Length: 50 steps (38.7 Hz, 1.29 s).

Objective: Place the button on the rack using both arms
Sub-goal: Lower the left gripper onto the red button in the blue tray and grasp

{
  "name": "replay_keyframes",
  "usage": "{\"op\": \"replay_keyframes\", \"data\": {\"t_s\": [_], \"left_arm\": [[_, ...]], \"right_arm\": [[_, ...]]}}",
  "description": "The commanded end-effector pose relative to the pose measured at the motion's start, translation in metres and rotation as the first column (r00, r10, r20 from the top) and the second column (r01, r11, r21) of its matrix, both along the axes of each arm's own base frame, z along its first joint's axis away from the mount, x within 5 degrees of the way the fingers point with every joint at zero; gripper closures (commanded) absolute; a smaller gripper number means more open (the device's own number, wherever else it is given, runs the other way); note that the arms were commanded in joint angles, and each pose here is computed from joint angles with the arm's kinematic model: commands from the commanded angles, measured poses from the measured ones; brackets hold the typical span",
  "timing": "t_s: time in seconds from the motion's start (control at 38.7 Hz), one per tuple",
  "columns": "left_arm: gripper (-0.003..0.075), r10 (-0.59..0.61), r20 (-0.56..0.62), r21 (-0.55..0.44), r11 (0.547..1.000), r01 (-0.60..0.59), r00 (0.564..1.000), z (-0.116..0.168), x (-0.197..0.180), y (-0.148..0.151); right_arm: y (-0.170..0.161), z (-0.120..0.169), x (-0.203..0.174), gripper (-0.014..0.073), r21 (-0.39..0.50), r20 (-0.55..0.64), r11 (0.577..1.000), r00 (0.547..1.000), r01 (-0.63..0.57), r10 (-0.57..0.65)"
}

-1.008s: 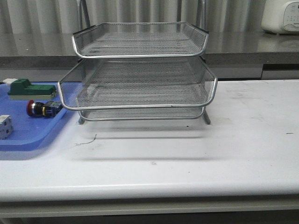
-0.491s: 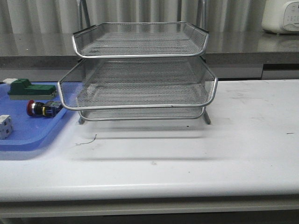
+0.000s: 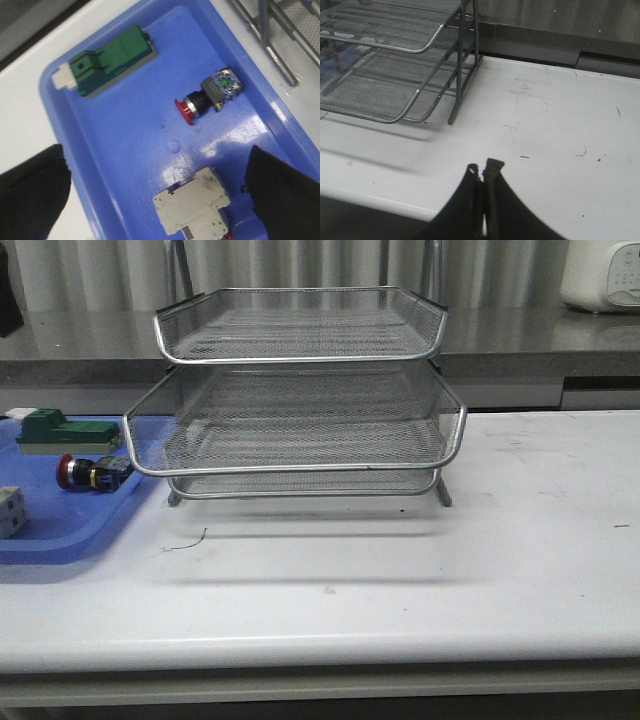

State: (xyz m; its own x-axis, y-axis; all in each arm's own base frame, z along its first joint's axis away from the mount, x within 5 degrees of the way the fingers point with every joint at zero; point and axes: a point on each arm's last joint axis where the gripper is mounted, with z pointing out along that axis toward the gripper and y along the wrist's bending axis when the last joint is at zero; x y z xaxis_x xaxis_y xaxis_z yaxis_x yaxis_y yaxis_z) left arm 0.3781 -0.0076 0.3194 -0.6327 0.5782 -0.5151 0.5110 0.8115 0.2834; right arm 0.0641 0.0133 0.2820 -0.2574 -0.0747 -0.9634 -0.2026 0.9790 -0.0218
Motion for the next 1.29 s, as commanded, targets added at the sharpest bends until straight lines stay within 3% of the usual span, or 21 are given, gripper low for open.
{"op": "replay_keyframes", "data": {"t_s": [0.0, 0.18, 0.44, 0.72, 1.06, 1.27], "left_arm": [[0.0048, -0.088, 0.015, -0.029, 0.996, 0.088, 0.996, 0.008, 0.014, -0.008], [0.0048, -0.194, -0.102, -0.002, 0.981, 0.195, 0.976, -0.023, 0.044, -0.014], [0.0048, -0.244, -0.1, 0.024, 0.969, 0.248, 0.965, -0.054, 0.079, -0.032], [0.0048, -0.284, -0.178, 0.065, 0.952, 0.299, 0.942, -0.092, 0.092, -0.048], [0.0048, -0.274, -0.113, 0.083, 0.955, 0.283, 0.955, -0.097, 0.102, -0.048], [0.0048, -0.275, -0.137, 0.082, 0.954, 0.288, 0.952, -0.103, 0.102, -0.048]], "right_arm": [[0.0, 0.015, 0.002, 0.0656, 0.018, 0.094, 1.0, 0.996, -0.001, 0.0], [0.0, 0.015, 0.002, 0.0656, 0.018, 0.094, 1.0, 0.996, -0.001, 0.0], [0.0, 0.015, 0.002, 0.0656, 0.018, 0.094, 1.0, 0.996, -0.001, 0.0], [0.0, 0.015, 0.002, 0.0656, 0.018, 0.094, 1.0, 0.996, -0.001, 0.0], [0.0, 0.015, 0.002, 0.0656, 0.017, 0.093, 1.0, 0.996, -0.001, 0.0], [0.0, 0.015, 0.002, 0.0656, 0.017, 0.093, 1.0, 0.996, -0.001, 0.0]]}}
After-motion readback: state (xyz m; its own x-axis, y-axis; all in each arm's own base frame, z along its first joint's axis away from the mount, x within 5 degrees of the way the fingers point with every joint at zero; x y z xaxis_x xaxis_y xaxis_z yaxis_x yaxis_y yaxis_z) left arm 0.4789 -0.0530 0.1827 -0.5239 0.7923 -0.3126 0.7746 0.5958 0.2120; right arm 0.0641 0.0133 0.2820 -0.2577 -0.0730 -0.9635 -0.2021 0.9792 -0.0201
